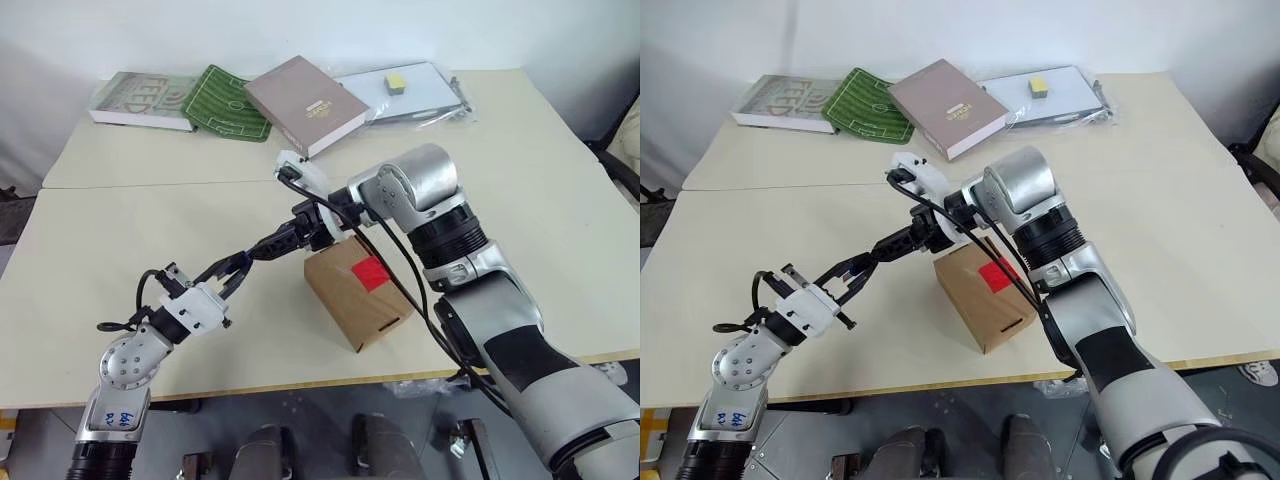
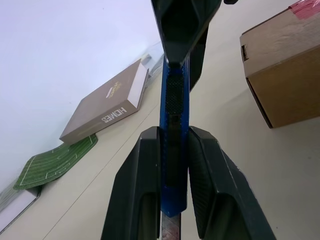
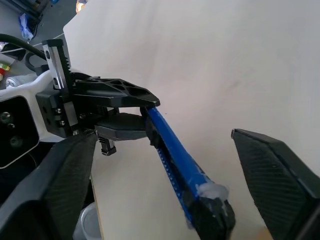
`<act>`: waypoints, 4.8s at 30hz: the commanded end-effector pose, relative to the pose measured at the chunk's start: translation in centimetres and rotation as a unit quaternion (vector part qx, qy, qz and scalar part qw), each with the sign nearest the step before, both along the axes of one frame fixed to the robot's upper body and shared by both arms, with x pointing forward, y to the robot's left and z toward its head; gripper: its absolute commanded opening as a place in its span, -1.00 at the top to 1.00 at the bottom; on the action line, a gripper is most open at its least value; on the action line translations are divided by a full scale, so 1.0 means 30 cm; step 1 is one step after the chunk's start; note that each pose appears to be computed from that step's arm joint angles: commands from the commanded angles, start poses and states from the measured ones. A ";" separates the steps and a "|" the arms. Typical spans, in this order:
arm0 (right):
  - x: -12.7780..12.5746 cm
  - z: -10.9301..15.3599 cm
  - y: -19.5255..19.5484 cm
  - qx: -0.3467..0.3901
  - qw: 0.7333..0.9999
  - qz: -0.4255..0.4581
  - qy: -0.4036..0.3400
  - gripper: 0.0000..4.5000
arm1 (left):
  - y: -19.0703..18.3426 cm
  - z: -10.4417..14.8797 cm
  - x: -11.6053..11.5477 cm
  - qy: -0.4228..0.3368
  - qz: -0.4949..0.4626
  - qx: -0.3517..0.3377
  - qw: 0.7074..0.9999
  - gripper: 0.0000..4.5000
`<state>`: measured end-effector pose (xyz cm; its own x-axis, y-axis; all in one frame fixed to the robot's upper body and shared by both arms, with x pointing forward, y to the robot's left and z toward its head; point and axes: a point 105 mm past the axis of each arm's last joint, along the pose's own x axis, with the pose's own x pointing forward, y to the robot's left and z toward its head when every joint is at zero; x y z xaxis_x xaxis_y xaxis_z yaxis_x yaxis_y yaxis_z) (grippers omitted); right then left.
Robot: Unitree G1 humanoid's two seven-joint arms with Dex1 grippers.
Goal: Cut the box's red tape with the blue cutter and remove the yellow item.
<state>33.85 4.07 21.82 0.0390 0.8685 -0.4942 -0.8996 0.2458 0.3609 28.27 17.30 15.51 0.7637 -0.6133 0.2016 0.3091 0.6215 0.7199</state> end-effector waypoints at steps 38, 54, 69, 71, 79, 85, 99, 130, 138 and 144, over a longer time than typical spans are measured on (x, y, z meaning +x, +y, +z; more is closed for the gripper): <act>-0.009 0.218 -0.233 0.101 0.985 -0.051 -0.133 0.93 | -0.057 0.023 -0.105 0.330 -0.094 -0.260 0.903 -1.00; -0.062 0.192 -0.569 0.013 0.930 -0.276 -0.244 0.93 | -0.369 0.060 0.034 0.383 -0.277 -0.160 0.867 0.99; -0.151 0.090 -0.621 -0.038 0.925 -0.294 -0.239 0.93 | -0.450 -0.005 0.112 0.459 -0.258 -0.093 0.845 0.99; -0.157 0.077 -0.634 -0.048 0.923 -0.299 -0.236 0.93 | -0.454 -0.012 0.107 0.467 -0.255 -0.083 0.843 0.99; -0.175 0.061 -0.655 -0.068 0.923 -0.301 -0.229 0.93 | -0.432 -0.052 0.062 0.511 -0.233 -0.029 0.827 0.99; -0.177 0.058 -0.652 -0.077 0.926 -0.294 -0.223 0.93 | -0.419 -0.052 0.059 0.521 -0.216 -0.011 0.825 0.99; -0.165 0.122 -0.706 -0.073 0.908 -0.331 -0.244 0.93 | -0.388 -0.052 0.097 0.504 -0.184 -0.008 0.844 0.99; -0.035 -0.075 -0.483 -0.063 0.942 -0.248 -0.219 0.93 | -0.392 0.030 0.055 0.510 -0.199 -0.004 0.836 0.99; -0.007 -0.078 -0.428 -0.041 0.948 -0.224 -0.223 0.93 | -0.392 0.069 0.039 0.522 -0.198 0.004 0.830 0.99; 0.004 -0.063 -0.378 -0.016 0.952 -0.203 -0.229 0.93 | -0.394 0.104 0.053 0.509 -0.196 -0.001 0.838 0.99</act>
